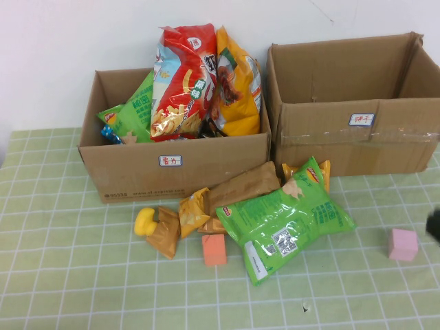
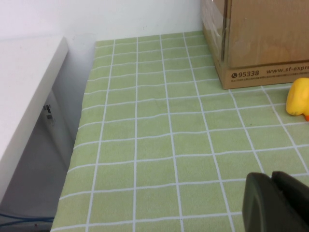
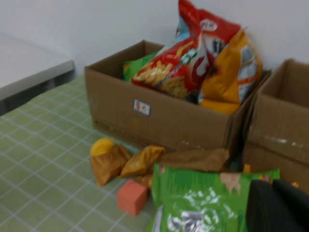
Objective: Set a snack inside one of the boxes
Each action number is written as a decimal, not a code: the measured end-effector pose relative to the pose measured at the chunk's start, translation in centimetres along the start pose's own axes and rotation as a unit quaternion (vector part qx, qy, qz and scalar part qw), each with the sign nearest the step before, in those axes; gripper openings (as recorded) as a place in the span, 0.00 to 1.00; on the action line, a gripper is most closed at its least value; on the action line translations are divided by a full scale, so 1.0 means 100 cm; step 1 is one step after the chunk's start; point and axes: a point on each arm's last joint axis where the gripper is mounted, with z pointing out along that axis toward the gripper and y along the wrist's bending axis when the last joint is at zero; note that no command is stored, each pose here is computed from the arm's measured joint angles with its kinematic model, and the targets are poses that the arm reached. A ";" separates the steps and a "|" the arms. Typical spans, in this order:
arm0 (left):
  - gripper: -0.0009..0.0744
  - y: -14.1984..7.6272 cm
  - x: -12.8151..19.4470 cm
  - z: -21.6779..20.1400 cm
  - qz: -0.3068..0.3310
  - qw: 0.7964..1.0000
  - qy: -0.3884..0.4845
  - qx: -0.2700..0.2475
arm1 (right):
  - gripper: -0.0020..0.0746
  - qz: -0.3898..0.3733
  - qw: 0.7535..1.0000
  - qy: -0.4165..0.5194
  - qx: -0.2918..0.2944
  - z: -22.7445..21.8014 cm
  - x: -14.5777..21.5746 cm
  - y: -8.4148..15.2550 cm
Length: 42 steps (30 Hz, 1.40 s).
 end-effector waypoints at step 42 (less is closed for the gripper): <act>0.01 0.000 0.000 0.000 0.002 1.000 0.000 0.000 | 0.02 0.079 0.931 -0.083 0.348 -0.078 0.119 -0.041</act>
